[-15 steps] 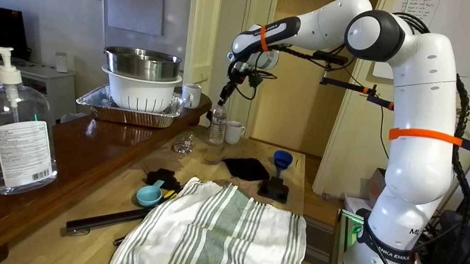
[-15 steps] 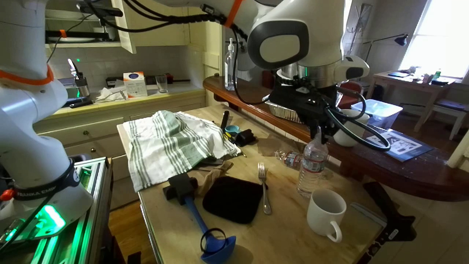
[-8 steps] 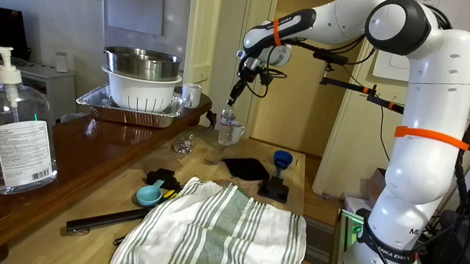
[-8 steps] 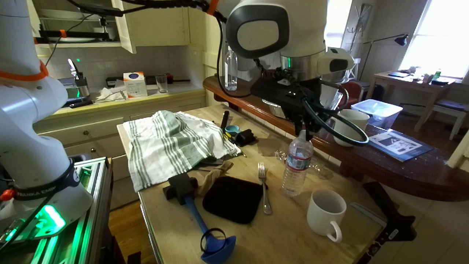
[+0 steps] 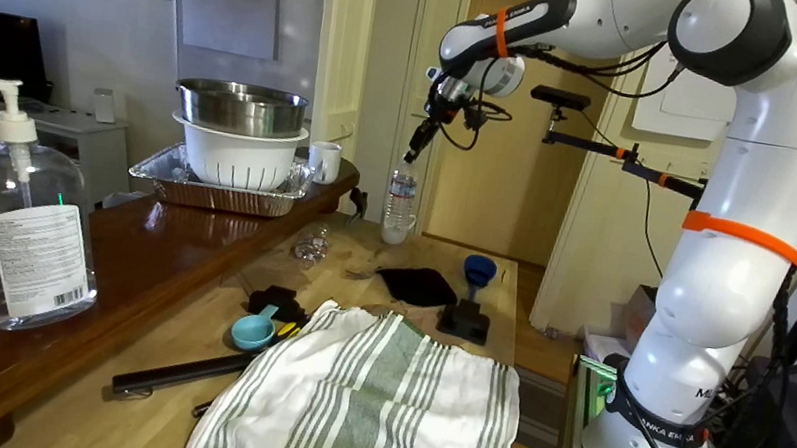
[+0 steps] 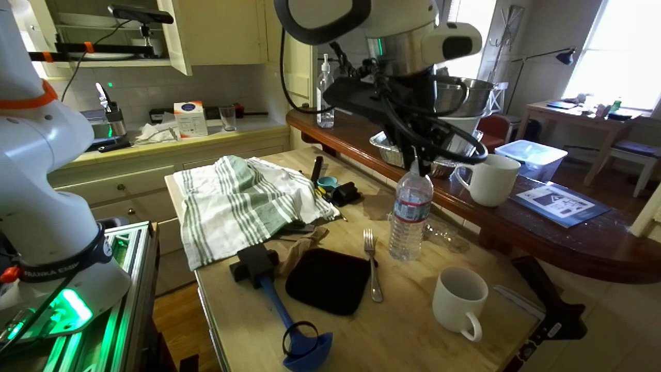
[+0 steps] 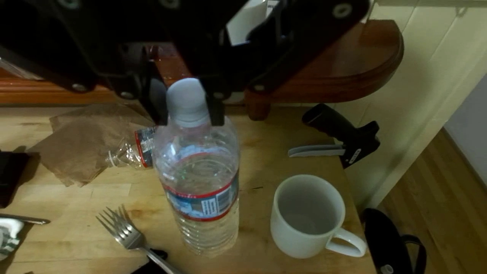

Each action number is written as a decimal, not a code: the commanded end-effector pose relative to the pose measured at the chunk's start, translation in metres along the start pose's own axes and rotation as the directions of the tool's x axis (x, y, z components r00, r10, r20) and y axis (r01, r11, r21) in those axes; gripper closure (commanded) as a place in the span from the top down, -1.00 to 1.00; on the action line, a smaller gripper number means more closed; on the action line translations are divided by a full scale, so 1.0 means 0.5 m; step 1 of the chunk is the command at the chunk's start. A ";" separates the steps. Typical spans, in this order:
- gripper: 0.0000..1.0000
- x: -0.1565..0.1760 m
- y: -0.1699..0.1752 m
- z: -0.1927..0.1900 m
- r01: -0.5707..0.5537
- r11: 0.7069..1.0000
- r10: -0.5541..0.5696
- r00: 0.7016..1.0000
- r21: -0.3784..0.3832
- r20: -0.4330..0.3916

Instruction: Put the white water bottle inside the mug.

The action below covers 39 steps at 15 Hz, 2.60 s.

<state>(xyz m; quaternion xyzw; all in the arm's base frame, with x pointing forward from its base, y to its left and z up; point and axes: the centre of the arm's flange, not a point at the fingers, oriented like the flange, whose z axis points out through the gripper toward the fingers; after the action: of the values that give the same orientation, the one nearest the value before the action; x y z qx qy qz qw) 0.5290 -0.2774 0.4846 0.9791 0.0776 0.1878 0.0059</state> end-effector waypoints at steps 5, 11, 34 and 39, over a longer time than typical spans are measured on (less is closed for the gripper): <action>-0.85 0.026 0.023 -0.131 -0.095 0.994 0.090 0.991 -0.045 -0.096; -0.85 0.058 0.095 -0.126 -0.166 0.984 0.157 0.978 -0.059 -0.134; -0.85 0.056 0.210 0.008 -0.282 0.957 0.275 0.956 -0.064 -0.102; -0.85 0.050 0.214 0.010 -0.293 0.954 0.287 0.954 -0.070 -0.085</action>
<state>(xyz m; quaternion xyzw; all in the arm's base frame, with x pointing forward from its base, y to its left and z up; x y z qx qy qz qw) 0.5666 -0.3742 0.4867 0.9732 -0.0639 0.2204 0.0163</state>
